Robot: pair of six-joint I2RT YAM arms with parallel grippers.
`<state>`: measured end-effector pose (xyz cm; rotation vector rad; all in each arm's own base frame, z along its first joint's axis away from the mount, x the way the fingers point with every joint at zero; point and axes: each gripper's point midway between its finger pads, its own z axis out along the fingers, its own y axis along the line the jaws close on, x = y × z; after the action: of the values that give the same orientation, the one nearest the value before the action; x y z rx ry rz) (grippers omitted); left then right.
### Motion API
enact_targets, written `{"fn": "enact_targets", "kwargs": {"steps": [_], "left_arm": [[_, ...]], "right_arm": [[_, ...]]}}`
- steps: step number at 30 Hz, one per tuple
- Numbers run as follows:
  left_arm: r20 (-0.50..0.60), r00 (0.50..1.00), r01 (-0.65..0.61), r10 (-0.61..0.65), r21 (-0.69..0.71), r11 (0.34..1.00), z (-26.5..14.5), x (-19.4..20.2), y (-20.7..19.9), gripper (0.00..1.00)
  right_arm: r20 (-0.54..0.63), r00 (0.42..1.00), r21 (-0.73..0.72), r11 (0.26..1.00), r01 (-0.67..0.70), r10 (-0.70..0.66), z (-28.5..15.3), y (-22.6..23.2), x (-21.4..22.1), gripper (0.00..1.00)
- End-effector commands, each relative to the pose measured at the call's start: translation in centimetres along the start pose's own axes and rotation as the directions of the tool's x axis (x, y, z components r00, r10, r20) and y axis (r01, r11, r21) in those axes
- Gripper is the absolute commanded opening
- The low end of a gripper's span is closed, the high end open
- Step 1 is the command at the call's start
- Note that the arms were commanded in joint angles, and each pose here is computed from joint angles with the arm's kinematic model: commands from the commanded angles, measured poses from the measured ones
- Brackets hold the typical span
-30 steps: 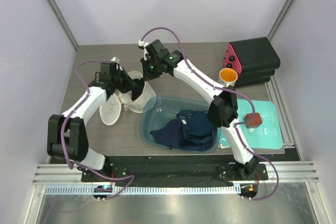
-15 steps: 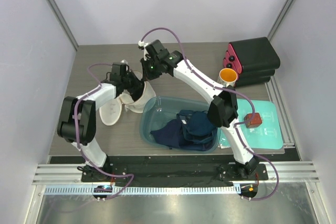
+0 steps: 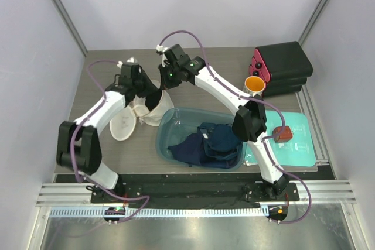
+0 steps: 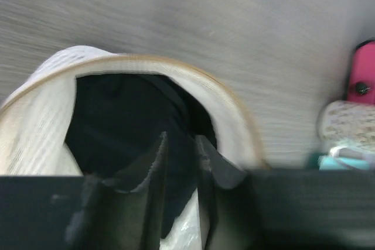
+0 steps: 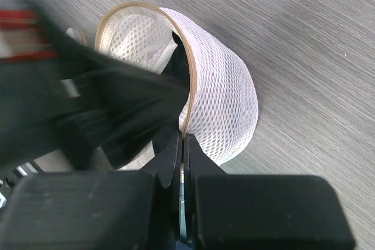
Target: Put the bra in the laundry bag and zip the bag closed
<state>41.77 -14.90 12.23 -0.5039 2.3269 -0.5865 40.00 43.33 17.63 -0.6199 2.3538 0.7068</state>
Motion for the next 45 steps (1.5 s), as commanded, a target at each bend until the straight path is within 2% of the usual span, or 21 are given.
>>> {"fn": "enact_targets", "kwargs": {"steps": [1, 4, 6, 10, 12, 13, 20, 27, 32, 36, 40, 43, 44, 45], "left_arm": [[0.171, 0.983, -0.063, 0.068, -0.036, 0.997, -7.0, -4.0, -1.0, 0.31], [0.198, 0.978, -0.070, 0.068, 0.002, 0.998, -8.8, -3.9, -1.2, 0.34], [0.162, 0.985, -0.068, 0.055, 0.071, 0.995, -8.9, -3.1, -2.2, 0.32], [0.069, 0.998, -0.020, 0.007, 0.187, 0.982, -6.5, -1.7, -3.5, 0.27], [0.004, 1.000, 0.015, -0.016, 0.247, 0.969, -5.3, -0.5, -4.4, 0.21], [0.009, 1.000, 0.023, -0.026, 0.273, 0.962, -4.8, -0.8, -4.9, 0.20], [-0.111, 0.990, 0.116, -0.082, 0.348, 0.930, -0.1, 1.5, -5.4, 0.16], [-0.177, 0.970, 0.216, -0.165, 0.326, 0.920, 3.9, 3.5, -3.8, 0.15], [-0.110, 0.979, 0.191, -0.172, 0.188, 0.963, 5.7, 2.7, -0.9, 0.14], [-0.058, 0.990, 0.134, -0.127, 0.148, 0.980, 4.0, 1.3, -0.7, 0.15], [-0.014, 0.997, 0.073, -0.072, 0.119, 0.990, 0.2, 0.0, -1.1, 0.23], [0.058, 0.998, 0.012, -0.019, 0.108, 0.994, -3.5, -1.1, -1.4, 0.37], [0.088, 0.996, -0.001, -0.009, 0.113, 0.994, -5.7, -1.6, -1.7, 0.48], [0.099, 0.995, -0.007, -0.003, 0.106, 0.994, -6.5, -1.5, -1.5, 0.53]], "right_arm": [[0.107, 0.994, -0.054, 0.998, 0.011, -0.006, -3.0, 1.6, -3.3, 0.01], [0.107, 0.994, -0.058, 0.998, 0.010, -0.003, -3.0, 1.6, -3.3, 0.01], [0.109, 0.994, -0.067, 0.998, 0.009, -0.002, -3.2, 1.9, -3.3, 0.01], [0.116, 0.993, -0.087, 0.996, 0.001, 0.009, -3.8, 2.4, -3.4, 0.01], [0.121, 0.993, -0.089, 0.996, -0.004, 0.015, -3.9, 2.4, -3.5, 0.01], [0.125, 0.992, -0.094, 0.996, -0.011, 0.023, -4.1, 2.6, -3.6, 0.01], [0.167, 0.984, -0.126, 0.991, -0.043, 0.064, -5.8, 3.8, -5.1, 0.01], [0.178, 0.974, -0.185, 0.977, -0.103, 0.137, -6.4, 5.3, -6.1, 0.01], [0.217, 0.964, -0.186, 0.976, -0.112, 0.152, -8.4, 6.1, -7.0, 0.01], [0.262, 0.956, -0.144, 0.985, -0.095, 0.130, -9.4, 5.4, -7.6, 0.01], [0.205, 0.967, -0.143, 0.982, -0.121, 0.149, -7.3, 4.1, -6.3, 0.01], [0.187, 0.971, -0.112, 0.985, -0.128, 0.147, -5.9, 3.1, -5.3, 0.01], [0.188, 0.971, -0.109, 0.986, -0.128, 0.147, -5.7, 2.9, -5.3, 0.01], [0.177, 0.973, -0.106, 0.986, -0.131, 0.149, -5.2, 2.6, -4.9, 0.01]]}}
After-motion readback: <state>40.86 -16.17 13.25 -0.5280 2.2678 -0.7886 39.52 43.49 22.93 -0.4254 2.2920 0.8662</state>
